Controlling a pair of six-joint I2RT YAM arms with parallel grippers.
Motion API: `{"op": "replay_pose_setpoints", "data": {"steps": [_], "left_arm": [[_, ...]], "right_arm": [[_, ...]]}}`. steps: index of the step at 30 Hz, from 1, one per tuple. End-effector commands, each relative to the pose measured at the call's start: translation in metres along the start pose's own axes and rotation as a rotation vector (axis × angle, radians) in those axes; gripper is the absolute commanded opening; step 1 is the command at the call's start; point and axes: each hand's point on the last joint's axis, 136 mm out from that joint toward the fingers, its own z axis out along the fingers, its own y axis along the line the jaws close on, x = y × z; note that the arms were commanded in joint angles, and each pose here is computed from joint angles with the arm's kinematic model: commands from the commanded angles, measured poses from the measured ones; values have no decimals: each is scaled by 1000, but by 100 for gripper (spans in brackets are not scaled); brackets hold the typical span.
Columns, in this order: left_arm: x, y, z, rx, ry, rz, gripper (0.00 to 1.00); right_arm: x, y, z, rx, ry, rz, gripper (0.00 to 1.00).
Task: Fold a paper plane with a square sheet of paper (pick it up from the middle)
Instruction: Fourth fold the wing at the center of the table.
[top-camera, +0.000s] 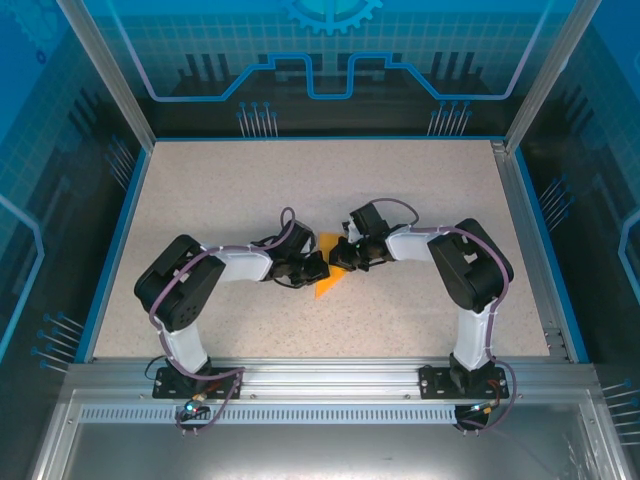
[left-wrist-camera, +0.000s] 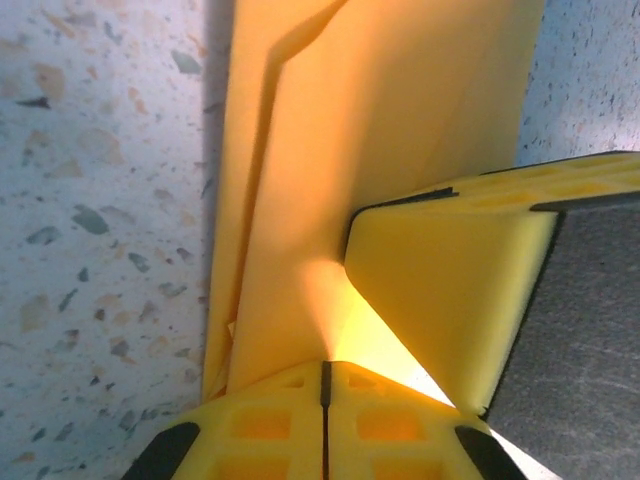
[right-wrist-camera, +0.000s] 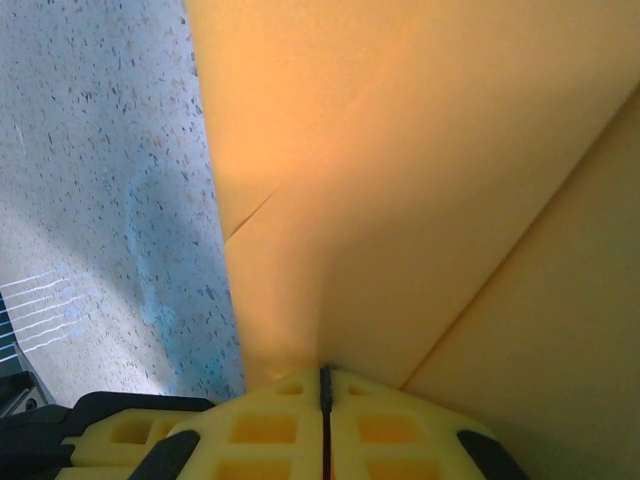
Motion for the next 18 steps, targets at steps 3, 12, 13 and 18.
{"op": "replay_pose_setpoints", "data": {"steps": [3, 12, 13, 18], "left_arm": [[36, 69, 3, -244, 83, -18, 7], [33, 61, 7, -200, 80, -15, 5], [33, 59, 8, -193, 78, -11, 5], [32, 57, 7, -188, 77, -17, 5]], "right_arm": [[-6, 1, -17, 62, -59, -6, 7], [-10, 18, -12, -16, -61, -49, 3], [-10, 15, -8, -4, -54, -43, 3], [-9, -15, 6, 77, -36, -28, 4]]}}
